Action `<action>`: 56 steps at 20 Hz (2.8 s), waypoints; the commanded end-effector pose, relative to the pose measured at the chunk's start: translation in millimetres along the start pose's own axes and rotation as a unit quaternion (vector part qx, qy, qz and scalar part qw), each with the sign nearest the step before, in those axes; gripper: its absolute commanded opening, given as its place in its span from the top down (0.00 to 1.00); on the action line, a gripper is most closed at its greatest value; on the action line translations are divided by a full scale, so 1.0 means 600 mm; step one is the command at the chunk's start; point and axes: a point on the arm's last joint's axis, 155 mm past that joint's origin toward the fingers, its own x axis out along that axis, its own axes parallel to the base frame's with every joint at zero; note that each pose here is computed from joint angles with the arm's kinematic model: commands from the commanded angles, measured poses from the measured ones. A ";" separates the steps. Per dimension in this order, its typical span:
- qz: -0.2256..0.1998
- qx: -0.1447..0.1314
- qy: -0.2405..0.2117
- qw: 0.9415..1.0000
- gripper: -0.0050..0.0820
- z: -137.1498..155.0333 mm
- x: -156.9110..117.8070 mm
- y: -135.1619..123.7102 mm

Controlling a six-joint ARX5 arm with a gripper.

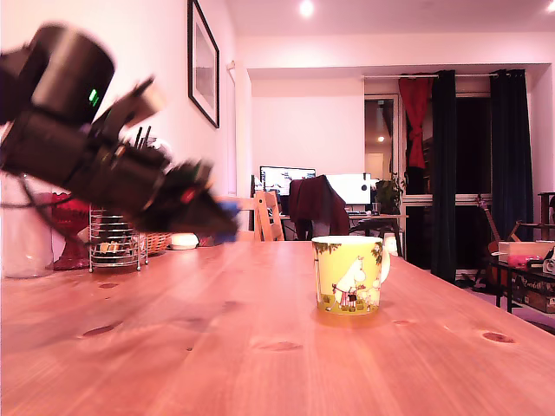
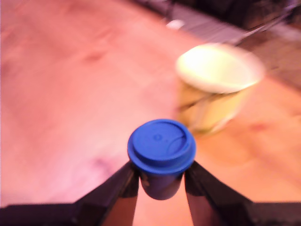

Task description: Pick the coffee capsule and then drop it inside the coffee cup in front of you

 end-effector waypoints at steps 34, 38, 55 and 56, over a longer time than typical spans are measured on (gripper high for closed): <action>-0.046 -0.006 0.036 0.998 0.74 0.061 0.036 -0.087; -0.028 0.005 0.043 0.999 0.74 0.084 0.041 -0.078; -0.040 0.019 0.124 0.991 0.74 0.089 0.148 -0.089; -0.038 0.021 0.131 0.990 0.74 0.086 0.156 -0.087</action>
